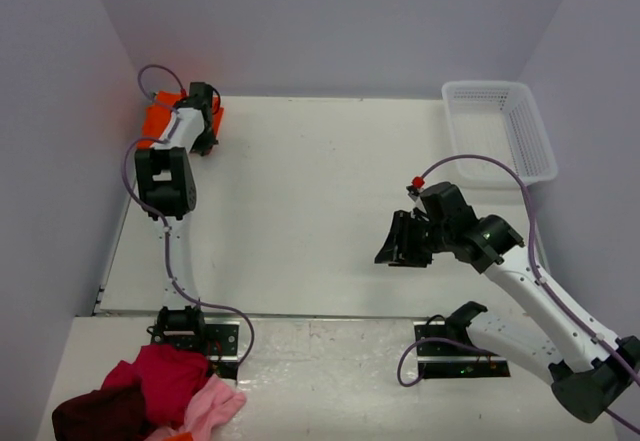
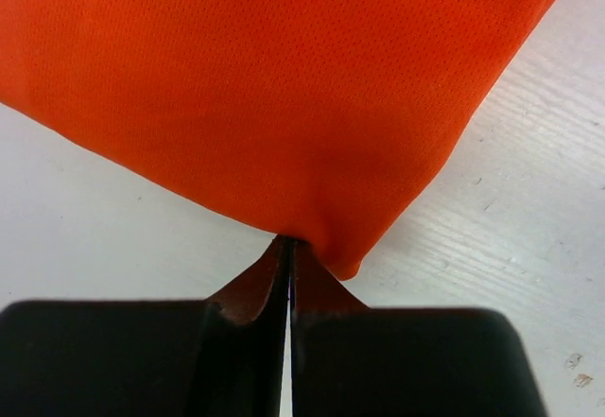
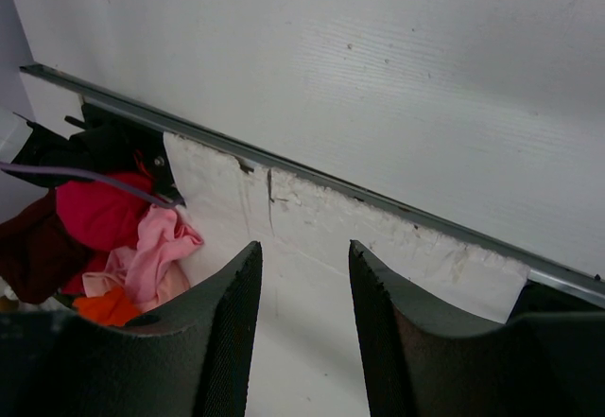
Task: Fold and stack the t-shirts
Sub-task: Put the neatly folded tshirt into the corner of the board with the left arm
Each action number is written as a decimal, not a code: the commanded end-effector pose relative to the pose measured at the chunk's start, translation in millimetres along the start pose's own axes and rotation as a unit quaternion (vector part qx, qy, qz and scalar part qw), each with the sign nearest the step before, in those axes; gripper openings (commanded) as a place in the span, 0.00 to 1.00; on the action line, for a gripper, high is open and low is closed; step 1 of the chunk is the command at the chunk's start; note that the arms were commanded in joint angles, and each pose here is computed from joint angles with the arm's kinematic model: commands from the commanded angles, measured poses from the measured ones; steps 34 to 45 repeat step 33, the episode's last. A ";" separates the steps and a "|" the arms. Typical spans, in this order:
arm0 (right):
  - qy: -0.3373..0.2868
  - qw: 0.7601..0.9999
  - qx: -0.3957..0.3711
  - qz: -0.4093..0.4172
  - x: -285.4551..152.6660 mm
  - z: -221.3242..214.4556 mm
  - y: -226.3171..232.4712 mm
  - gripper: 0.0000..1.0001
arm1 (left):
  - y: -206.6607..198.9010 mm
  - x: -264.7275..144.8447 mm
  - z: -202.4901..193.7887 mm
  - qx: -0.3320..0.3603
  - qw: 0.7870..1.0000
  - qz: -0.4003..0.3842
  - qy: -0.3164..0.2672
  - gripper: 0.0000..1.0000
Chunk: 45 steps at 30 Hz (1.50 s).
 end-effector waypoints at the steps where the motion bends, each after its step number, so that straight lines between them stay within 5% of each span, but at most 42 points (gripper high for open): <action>1: -0.003 1.000 0.002 -0.002 -0.8 3.0 2.4 0.43 | -9.3 1.6 15.1 -0.002 1.000 -0.024 -0.015 0.00; 13: -0.003 1.000 -0.001 0.000 -0.8 2.8 2.8 0.44 | -10.3 1.0 12.4 0.005 1.000 -0.029 -0.007 0.00; 23: -0.009 1.000 -0.024 0.011 5.0 9.9 6.4 0.49 | -11.6 -97.9 -24.4 -0.005 0.997 -0.072 -0.017 0.08; 24: -0.011 0.999 -0.031 0.014 7.0 10.8 6.2 0.60 | -12.8 -107.6 -28.0 -0.005 0.997 -0.080 -0.018 0.17; 27: -0.019 0.998 -0.061 0.012 11.4 17.6 5.1 0.68 | -10.9 -142.5 -37.6 -0.006 0.995 -0.090 -0.039 0.64; 32: -0.046 0.992 -0.115 -0.028 22.4 44.2 -1.2 0.71 | -12.6 -200.3 -50.3 0.002 0.991 -0.110 -0.073 0.99; 45: -0.055 0.990 -0.124 -0.034 23.5 51.6 -0.4 0.72 | -12.6 -211.0 -50.7 0.005 0.990 -0.109 -0.086 1.00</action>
Point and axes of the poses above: each gripper's point midway between its finger pads, its own x axis out along the fingers, its own y axis along the line the jaws close on, z = x × y, the point moved 2 cm from there along -x, back along the fingers, and after that the axes turned 6 degrees about -x, right-handed, at the moved point
